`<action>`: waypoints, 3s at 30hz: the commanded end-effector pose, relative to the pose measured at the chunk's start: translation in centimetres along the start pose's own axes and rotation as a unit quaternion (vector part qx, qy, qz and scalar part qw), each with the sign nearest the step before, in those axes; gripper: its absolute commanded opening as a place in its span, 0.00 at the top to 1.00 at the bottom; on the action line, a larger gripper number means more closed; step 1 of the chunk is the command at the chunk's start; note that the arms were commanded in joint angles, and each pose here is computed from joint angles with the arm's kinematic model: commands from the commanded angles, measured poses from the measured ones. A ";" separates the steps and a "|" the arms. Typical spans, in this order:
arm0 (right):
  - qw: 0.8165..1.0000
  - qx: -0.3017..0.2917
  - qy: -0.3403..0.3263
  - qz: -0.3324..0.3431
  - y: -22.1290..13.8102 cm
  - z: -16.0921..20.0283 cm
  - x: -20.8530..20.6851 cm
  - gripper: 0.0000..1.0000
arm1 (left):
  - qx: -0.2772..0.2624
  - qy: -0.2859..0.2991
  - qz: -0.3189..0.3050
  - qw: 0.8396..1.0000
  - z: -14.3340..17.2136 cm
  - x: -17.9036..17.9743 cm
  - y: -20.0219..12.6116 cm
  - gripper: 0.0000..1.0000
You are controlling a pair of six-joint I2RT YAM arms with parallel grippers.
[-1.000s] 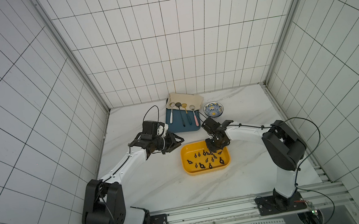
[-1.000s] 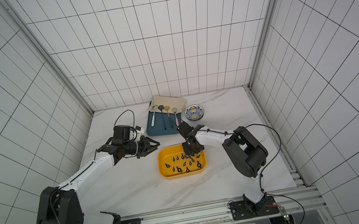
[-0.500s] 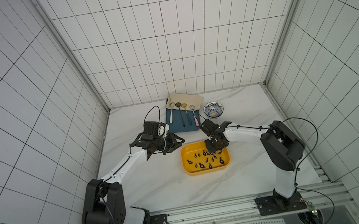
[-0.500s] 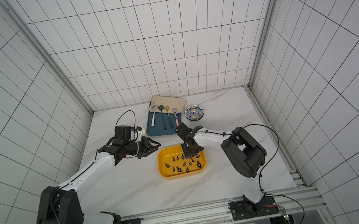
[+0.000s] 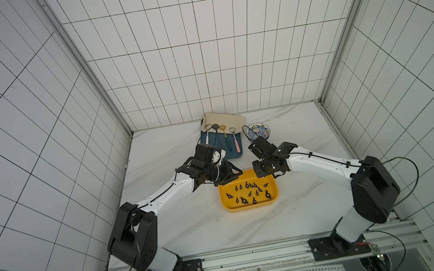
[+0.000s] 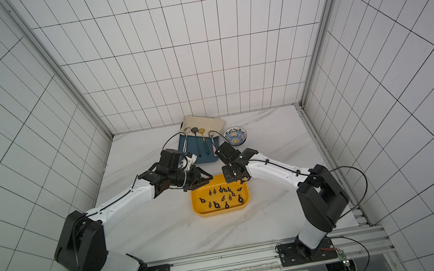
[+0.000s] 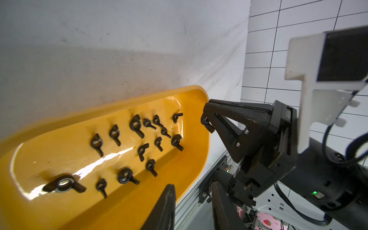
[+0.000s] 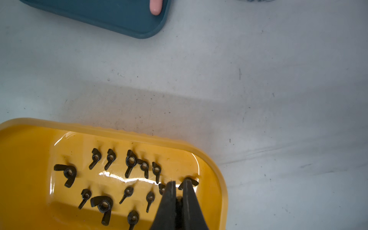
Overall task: Take out the wing nut from the storage box
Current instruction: Pick up the wing nut from the storage box, then place the wing nut at the center of the board, then pick up the wing nut from the storage box.
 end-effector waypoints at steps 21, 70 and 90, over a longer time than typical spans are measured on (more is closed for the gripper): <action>0.979 0.052 0.191 0.036 5.0 4.1 -12.0 1.00 | 0.079 0.047 0.079 0.993 -0.5 -5.9 13.0 0.63; 0.998 0.025 0.005 -0.064 -0.3 0.7 2.4 0.79 | -0.084 -0.076 0.006 0.994 -1.5 5.6 -5.5 0.61; 0.994 0.072 -0.028 -0.072 5.9 0.7 7.3 0.75 | -0.075 -0.074 -0.003 0.994 0.5 7.1 -7.1 0.60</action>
Point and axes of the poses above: each gripper's point midway between its finger pads, its own y axis out along the fingers, its own x axis along the line the jaws close on, z = x × y, the point moved 10 cm from there along -y, back along the fingers, and after that the axes turned 4 degrees about y, right-handed, at the moved point
